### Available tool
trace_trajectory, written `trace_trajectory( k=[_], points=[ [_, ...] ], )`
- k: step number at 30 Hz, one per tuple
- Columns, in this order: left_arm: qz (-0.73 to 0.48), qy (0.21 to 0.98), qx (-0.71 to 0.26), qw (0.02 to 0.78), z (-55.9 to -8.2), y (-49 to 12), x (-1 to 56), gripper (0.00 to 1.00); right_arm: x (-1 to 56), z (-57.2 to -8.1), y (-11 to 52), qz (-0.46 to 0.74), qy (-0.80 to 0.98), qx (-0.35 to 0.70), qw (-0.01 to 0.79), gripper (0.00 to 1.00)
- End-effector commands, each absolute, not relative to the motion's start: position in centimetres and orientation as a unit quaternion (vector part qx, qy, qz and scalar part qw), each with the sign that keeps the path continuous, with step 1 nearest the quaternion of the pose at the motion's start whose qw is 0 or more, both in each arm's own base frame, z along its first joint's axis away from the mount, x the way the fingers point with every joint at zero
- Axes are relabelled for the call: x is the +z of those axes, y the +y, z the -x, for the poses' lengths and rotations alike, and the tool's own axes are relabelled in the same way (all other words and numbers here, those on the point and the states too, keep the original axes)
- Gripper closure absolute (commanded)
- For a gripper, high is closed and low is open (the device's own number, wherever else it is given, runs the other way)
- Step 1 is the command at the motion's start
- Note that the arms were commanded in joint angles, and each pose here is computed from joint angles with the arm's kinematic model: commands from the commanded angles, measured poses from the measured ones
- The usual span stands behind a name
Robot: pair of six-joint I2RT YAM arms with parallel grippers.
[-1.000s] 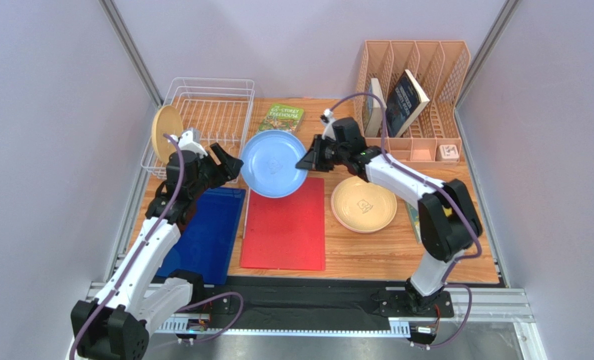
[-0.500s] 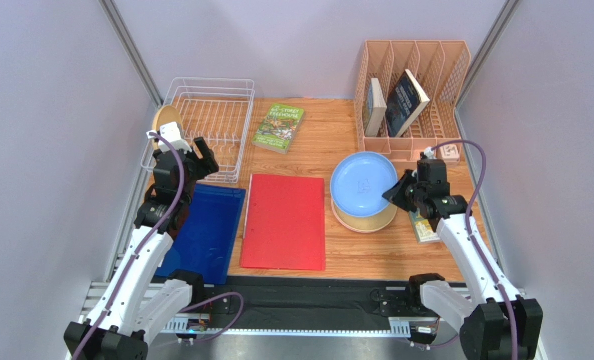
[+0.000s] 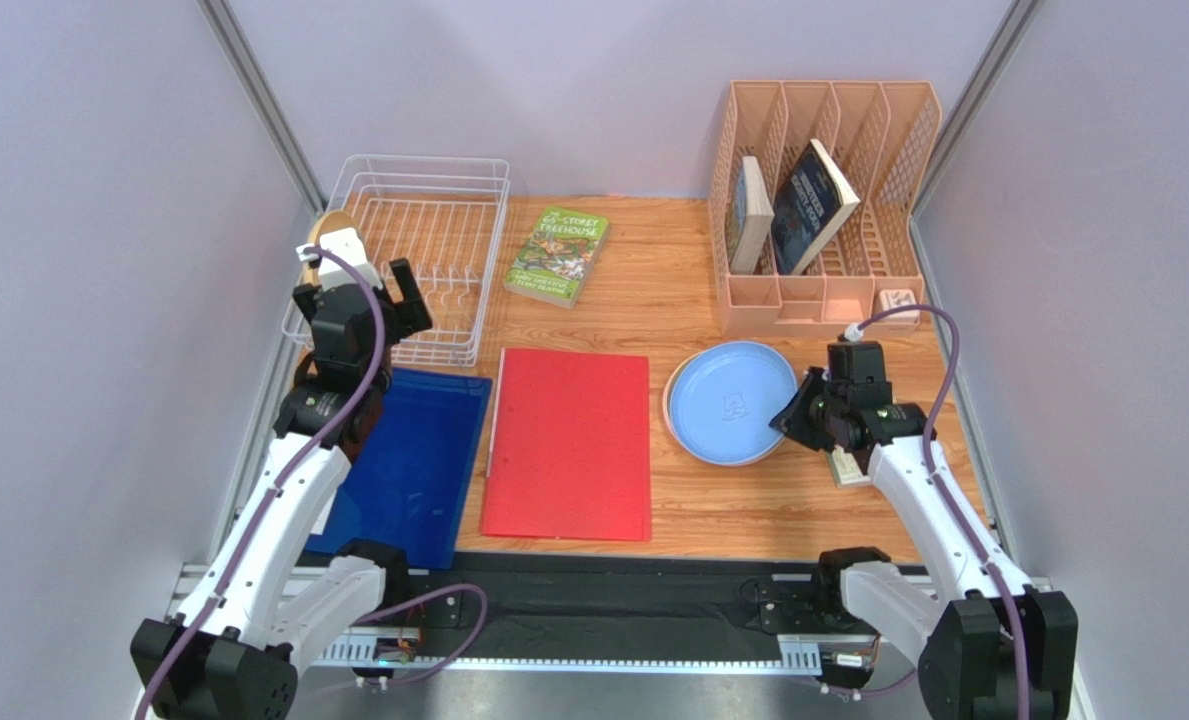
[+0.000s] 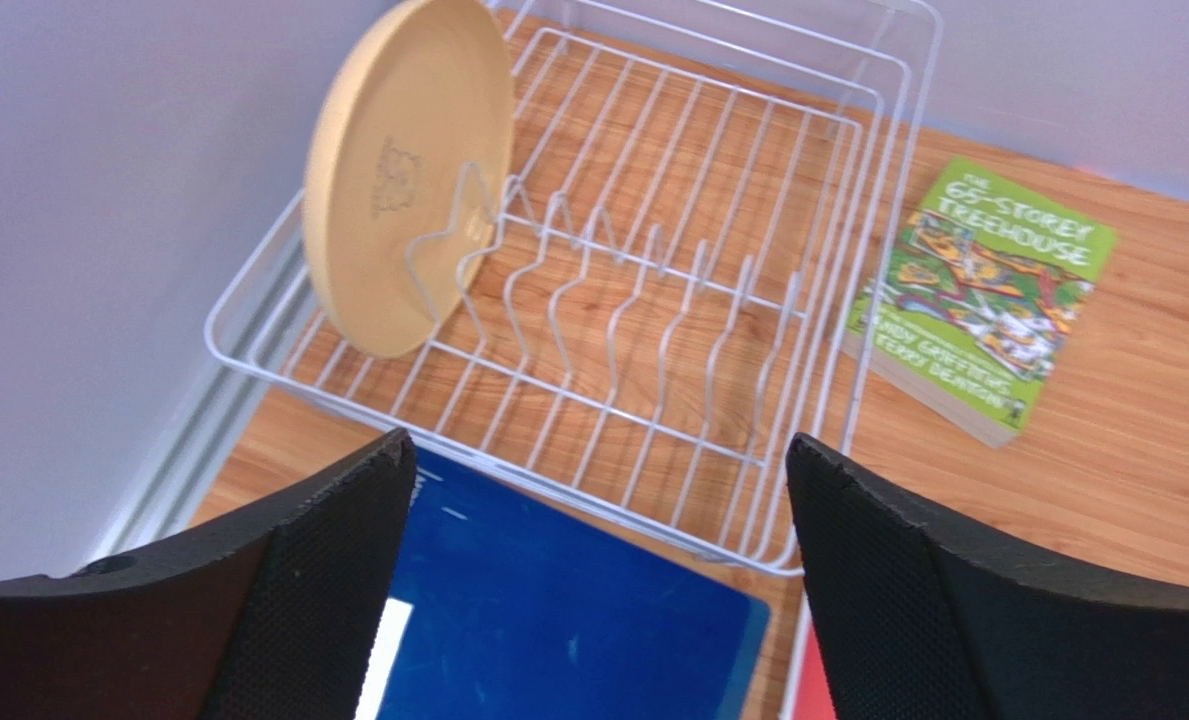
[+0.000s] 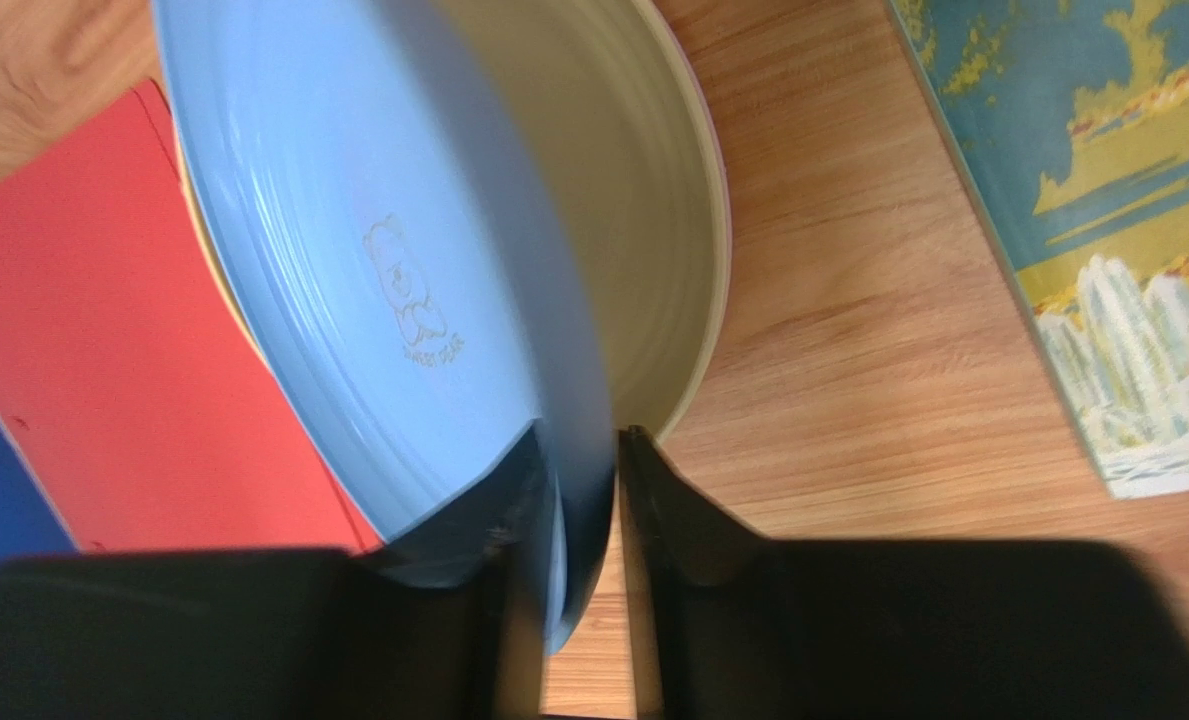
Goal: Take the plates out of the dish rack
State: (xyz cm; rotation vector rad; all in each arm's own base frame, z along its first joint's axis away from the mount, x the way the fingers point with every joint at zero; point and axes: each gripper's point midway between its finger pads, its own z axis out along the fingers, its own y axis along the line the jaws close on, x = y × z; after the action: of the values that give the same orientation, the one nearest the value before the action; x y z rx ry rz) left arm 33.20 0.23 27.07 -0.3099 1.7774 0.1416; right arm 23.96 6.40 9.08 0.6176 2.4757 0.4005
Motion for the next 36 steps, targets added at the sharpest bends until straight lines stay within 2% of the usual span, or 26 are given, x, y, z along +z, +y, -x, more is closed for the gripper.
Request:
trace_trajectory(
  k=[1,3,4,5,10,14,19,29,33,35,36],
  points=[
    [0.165,0.746,0.111,0.636,-33.7,2.5,28.5,0.0,9.8,-25.5,6.7,-0.221,0.914,0.164,0.299,0.69],
    [0.172,0.749,0.093,0.633,-34.4,2.6,28.0,0.0,10.0,-25.8,6.9,-0.216,0.914,0.169,0.3,0.63],
    [0.177,0.752,0.092,0.628,-34.7,2.8,27.6,0.0,10.0,-26.0,7.0,-0.216,0.914,0.17,0.3,0.51],
    [0.185,0.752,0.096,0.625,-34.8,3.3,27.5,0.0,10.2,-26.1,7.0,-0.215,0.914,0.168,0.3,0.45],
    [0.199,0.759,0.119,0.609,-35.9,4.8,26.8,0.0,10.9,-26.3,5.7,-0.216,0.92,0.129,0.301,0.31],
    [0.228,0.755,0.128,0.601,-36.8,7.1,26.6,0.0,12.3,-26.6,4.2,-0.223,0.917,0.091,0.317,0.31],
    [0.244,0.752,0.154,0.593,-38.6,9.4,25.8,0.0,15.2,-27.7,4.2,-0.215,0.895,0.108,0.376,0.3],
    [0.263,0.742,0.185,0.588,-42.4,13.9,22.8,0.05,14.9,-31.0,6.3,-0.185,0.906,0.146,0.352,0.31],
    [0.244,0.746,0.21,0.584,-43.8,14.6,21.5,0.17,13.7,-32.5,7.1,-0.178,0.912,0.159,0.334,0.31],
    [0.236,0.739,0.227,0.588,-44.1,15.2,21.2,0.2,13.3,-33.0,7.5,-0.175,0.915,0.164,0.325,0.32],
    [0.235,0.737,0.231,0.59,-44.1,15.3,21.1,0.26,12.7,-33.3,7.6,-0.176,0.918,0.163,0.315,0.32]
  ],
)
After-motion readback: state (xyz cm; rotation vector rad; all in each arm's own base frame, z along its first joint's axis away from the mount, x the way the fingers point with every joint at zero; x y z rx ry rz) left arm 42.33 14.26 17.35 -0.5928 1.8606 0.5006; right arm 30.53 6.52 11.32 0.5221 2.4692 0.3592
